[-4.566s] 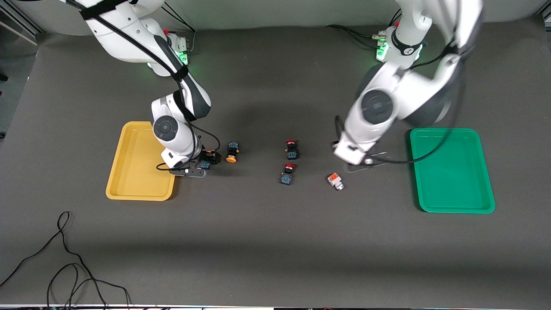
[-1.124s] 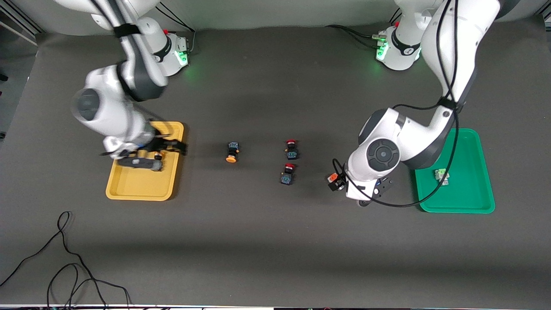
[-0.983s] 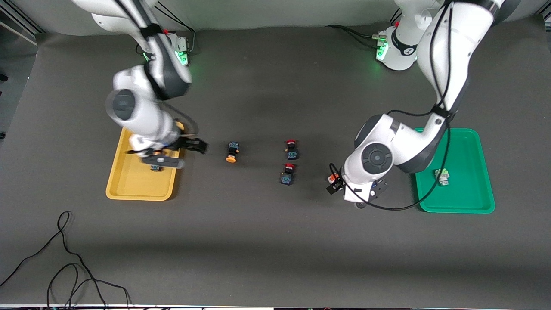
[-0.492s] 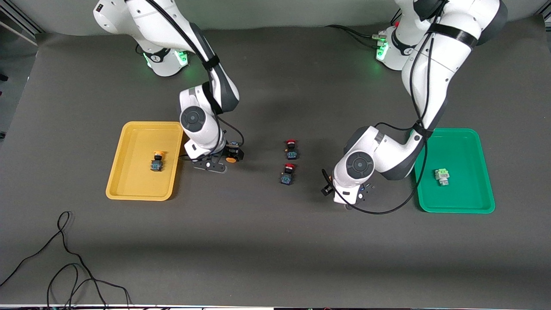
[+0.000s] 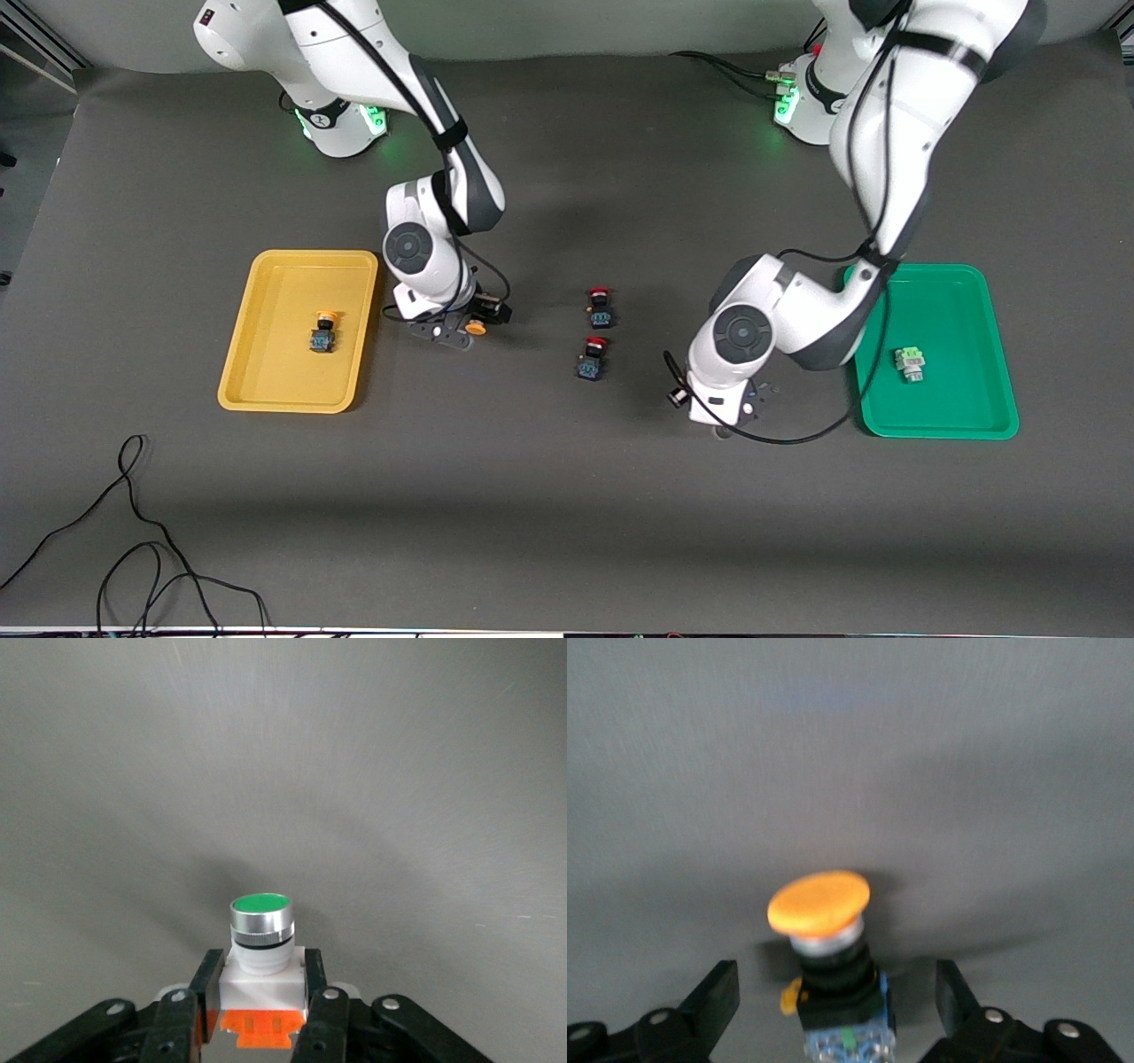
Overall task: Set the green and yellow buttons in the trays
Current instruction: 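Carry the orange-white button to the green tray while the right carries yellow button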
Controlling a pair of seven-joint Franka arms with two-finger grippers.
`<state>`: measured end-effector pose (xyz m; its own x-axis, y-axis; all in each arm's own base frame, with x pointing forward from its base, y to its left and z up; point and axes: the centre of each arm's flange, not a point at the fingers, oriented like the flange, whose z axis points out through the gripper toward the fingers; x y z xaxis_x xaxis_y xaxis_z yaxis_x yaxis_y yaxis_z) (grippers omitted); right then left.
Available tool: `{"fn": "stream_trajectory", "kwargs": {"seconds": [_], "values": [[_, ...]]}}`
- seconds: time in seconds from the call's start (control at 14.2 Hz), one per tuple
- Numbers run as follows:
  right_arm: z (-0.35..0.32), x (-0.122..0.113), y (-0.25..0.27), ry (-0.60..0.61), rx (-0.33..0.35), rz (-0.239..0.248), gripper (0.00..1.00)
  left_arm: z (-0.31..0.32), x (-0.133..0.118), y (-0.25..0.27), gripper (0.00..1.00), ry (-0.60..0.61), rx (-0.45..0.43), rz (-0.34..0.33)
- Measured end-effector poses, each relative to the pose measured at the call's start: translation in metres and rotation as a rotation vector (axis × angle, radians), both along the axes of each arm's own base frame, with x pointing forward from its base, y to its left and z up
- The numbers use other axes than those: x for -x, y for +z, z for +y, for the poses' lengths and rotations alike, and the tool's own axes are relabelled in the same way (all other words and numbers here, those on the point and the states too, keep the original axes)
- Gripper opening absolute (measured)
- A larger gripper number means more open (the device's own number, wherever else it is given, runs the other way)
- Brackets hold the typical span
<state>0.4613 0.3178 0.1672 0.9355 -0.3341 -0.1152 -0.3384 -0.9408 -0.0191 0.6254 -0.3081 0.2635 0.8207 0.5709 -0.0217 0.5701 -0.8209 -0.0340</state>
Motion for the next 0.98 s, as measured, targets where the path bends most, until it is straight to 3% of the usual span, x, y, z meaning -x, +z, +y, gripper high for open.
{"fn": "stream_trajectory", "kwargs": {"seconds": [0.14, 0.35, 0.42, 0.7, 0.84, 0.98], "values": [[0.002, 0.005, -0.003, 0.005, 0.005, -0.008, 0.88, 0.028, -0.006, 0.077, 0.41, -0.100, 0.004, 0.015], [-0.004, 0.000, 0.000, -0.007, 0.005, -0.017, 0.49, 0.110, 0.001, 0.163, 0.41, -0.256, 0.036, 0.107], [-0.005, -0.002, 0.002, -0.011, 0.004, -0.023, 0.45, 0.147, 0.002, 0.179, 0.41, -0.305, 0.042, 0.142], [-0.028, -0.030, 0.032, -0.026, -0.014, -0.063, 0.45, 0.319, 0.005, 0.198, 0.41, -0.475, 0.091, 0.216], [-0.050, -0.046, 0.071, 0.005, -0.015, -0.017, 0.45, 0.397, 0.012, 0.189, 0.41, -0.550, 0.084, 0.231], [-0.082, -0.057, 0.120, 0.072, 0.038, 0.023, 0.45, 0.448, 0.020, 0.167, 0.41, -0.597, 0.069, 0.219]]}}
